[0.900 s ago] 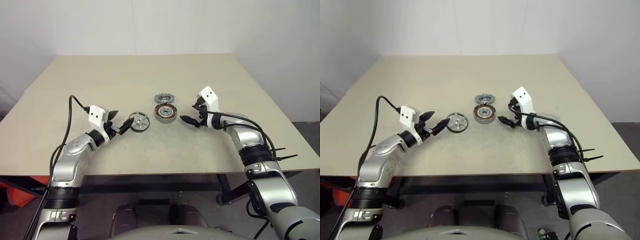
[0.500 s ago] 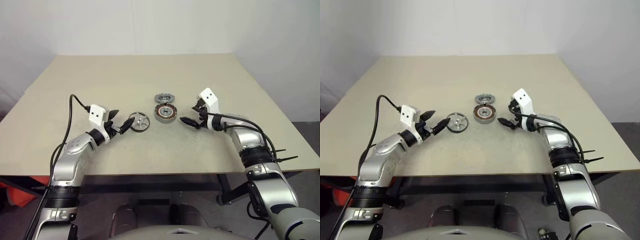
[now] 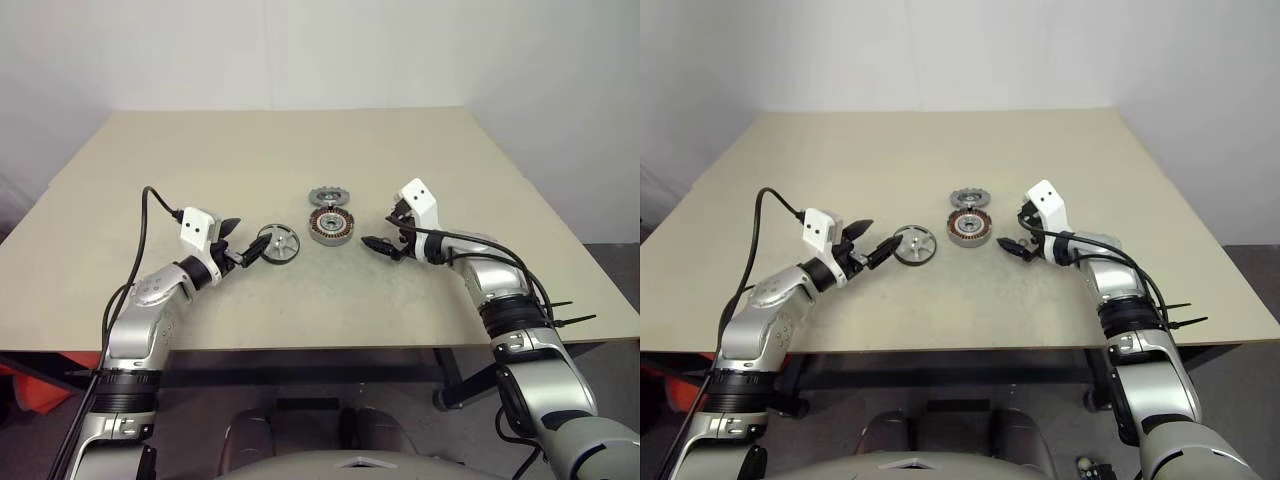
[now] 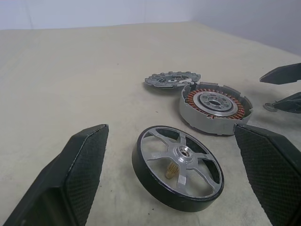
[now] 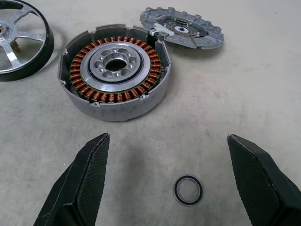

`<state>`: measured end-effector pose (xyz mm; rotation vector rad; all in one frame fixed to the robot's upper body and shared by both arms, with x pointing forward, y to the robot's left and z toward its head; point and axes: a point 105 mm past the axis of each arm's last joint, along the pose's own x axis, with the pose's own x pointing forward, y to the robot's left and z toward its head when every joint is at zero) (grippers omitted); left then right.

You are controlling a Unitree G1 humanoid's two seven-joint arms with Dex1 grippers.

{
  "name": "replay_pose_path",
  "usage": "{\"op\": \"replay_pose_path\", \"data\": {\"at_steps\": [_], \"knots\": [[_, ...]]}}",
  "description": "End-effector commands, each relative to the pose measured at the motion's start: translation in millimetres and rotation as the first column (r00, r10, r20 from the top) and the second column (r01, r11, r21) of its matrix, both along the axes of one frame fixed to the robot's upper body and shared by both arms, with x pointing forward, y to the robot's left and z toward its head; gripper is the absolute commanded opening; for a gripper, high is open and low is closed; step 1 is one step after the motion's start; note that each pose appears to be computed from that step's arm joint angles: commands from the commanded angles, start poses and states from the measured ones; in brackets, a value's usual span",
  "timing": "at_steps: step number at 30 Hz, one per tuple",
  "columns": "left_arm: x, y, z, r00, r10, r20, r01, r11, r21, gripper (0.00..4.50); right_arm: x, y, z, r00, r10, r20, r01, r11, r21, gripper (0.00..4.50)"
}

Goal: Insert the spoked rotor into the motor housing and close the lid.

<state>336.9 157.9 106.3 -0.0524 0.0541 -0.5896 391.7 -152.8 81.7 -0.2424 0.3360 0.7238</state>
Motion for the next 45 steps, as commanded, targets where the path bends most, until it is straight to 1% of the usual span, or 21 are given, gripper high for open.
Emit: {"op": "replay_pose_path", "data": {"at_steps": [1, 5, 9, 12, 17, 26, 34, 37, 40, 45], "knots": [[0.0, -2.3, 10.9, 0.999, -0.007, 0.048, 0.006, 1.0, 0.001, 4.49, 6.5, -5.1, 19.2, 0.998, -0.014, 0.06, 0.014, 1.0, 0.001, 4.5], [-0.7, -1.8, 11.0, 0.999, -0.003, 0.048, 0.003, 1.0, -0.001, 4.49, 6.2, -8.1, 16.2, 0.999, -0.026, 0.047, 0.027, 1.0, -0.01, 4.5], [-2.1, -1.9, 9.6, 0.999, -0.001, 0.046, 0.001, 1.0, 0.0, 4.49, 7.4, -18.4, 11.6, 0.996, -0.084, 0.021, 0.084, 0.996, -0.013, 4.5], [-2.0, -1.9, 10.2, 0.999, 0.001, 0.046, -0.001, 1.0, 0.0, 4.49, 7.5, -27.4, 3.3, 0.989, -0.148, -0.016, 0.148, 0.989, -0.02, 4.5], [-3.6, -4.1, 6.5, 0.999, -0.005, 0.037, 0.005, 1.0, 0.004, 4.49, 6.9, -37.5, -2.7, 0.978, -0.206, -0.037, 0.204, 0.978, -0.042, 4.5], [-1.4, -4.4, 7.3, 0.999, -0.006, 0.039, 0.006, 1.0, 0.006, 4.49, -0.8, -24.4, -7.0, 0.988, -0.145, -0.049, 0.144, 0.989, -0.039, 4.5], [-2.3, -3.1, 7.0, 0.999, -0.002, 0.037, 0.002, 1.0, 0.009, 4.49, -0.1, -20.8, -16.4, 0.985, -0.157, -0.07, 0.155, 0.987, -0.044, 4.5], [-2.8, -2.9, 6.6, 0.999, -0.001, 0.036, 0.0, 1.0, 0.01, 4.5, 0.0, -21.3, -18.5, 0.983, -0.164, -0.079, 0.161, 0.986, -0.043, 3.9], [-2.9, -2.0, 6.4, 0.999, 0.002, 0.036, -0.003, 1.0, 0.011, 4.5, 0.2, -21.3, -18.9, 0.983, -0.165, -0.079, 0.162, 0.986, -0.045, 2.94], [-3.0, -1.3, 6.5, 0.999, 0.004, 0.037, -0.005, 1.0, 0.012, 4.5, 1.2, -21.1, -17.5, 0.984, -0.163, -0.071, 0.16, 0.986, -0.05, 2.94]]}}
